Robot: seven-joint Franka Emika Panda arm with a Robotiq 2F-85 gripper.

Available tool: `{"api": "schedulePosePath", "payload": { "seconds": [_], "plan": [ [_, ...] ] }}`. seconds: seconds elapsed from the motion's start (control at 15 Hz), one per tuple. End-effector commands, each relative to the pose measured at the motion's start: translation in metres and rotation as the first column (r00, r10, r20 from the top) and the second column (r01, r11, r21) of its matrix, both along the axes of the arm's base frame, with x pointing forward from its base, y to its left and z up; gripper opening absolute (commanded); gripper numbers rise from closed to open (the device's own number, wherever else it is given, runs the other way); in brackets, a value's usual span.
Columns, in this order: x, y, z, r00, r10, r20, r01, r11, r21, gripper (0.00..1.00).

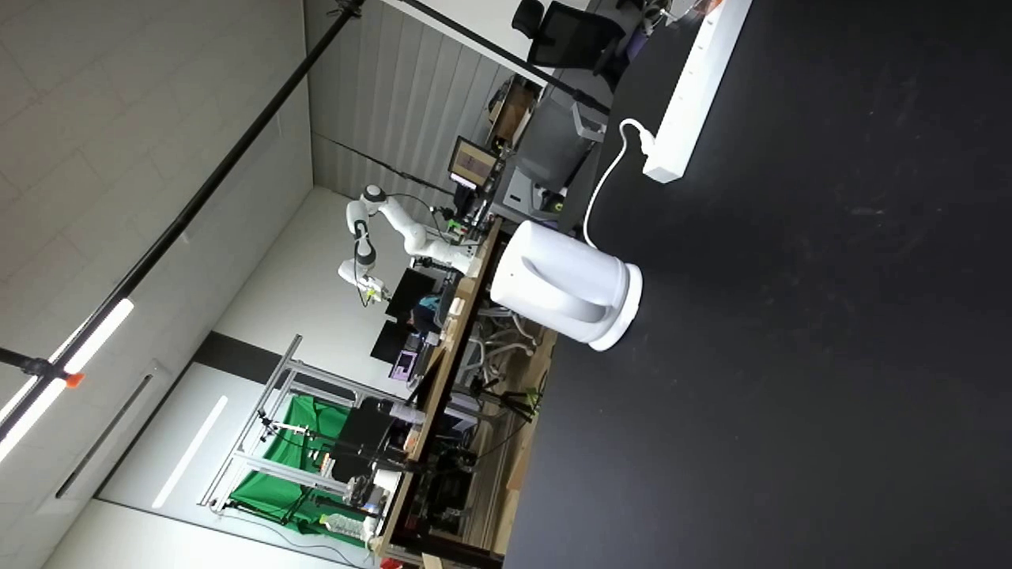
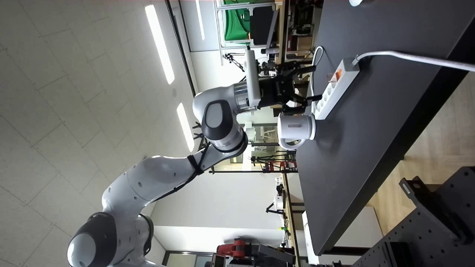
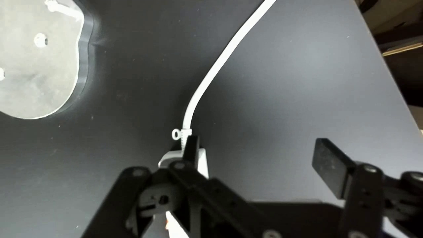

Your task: Press the switch on the adapter

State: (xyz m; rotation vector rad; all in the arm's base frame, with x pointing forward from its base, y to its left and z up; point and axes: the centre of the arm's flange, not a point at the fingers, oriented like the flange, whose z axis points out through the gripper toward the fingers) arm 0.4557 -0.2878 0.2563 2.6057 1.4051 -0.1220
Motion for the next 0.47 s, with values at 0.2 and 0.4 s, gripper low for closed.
{"api": "schedulePosePath", "payload": {
  "seconds": [0.2,0.4],
  "plan": [
    [-0.009,0.0,-0.003,0.994,-0.007,-0.112,0.008,1.0,0.01,1.0],
    [-0.009,0.0,-0.003,0.993,-0.004,-0.121,0.005,1.0,0.008,1.0]
  ]
}}
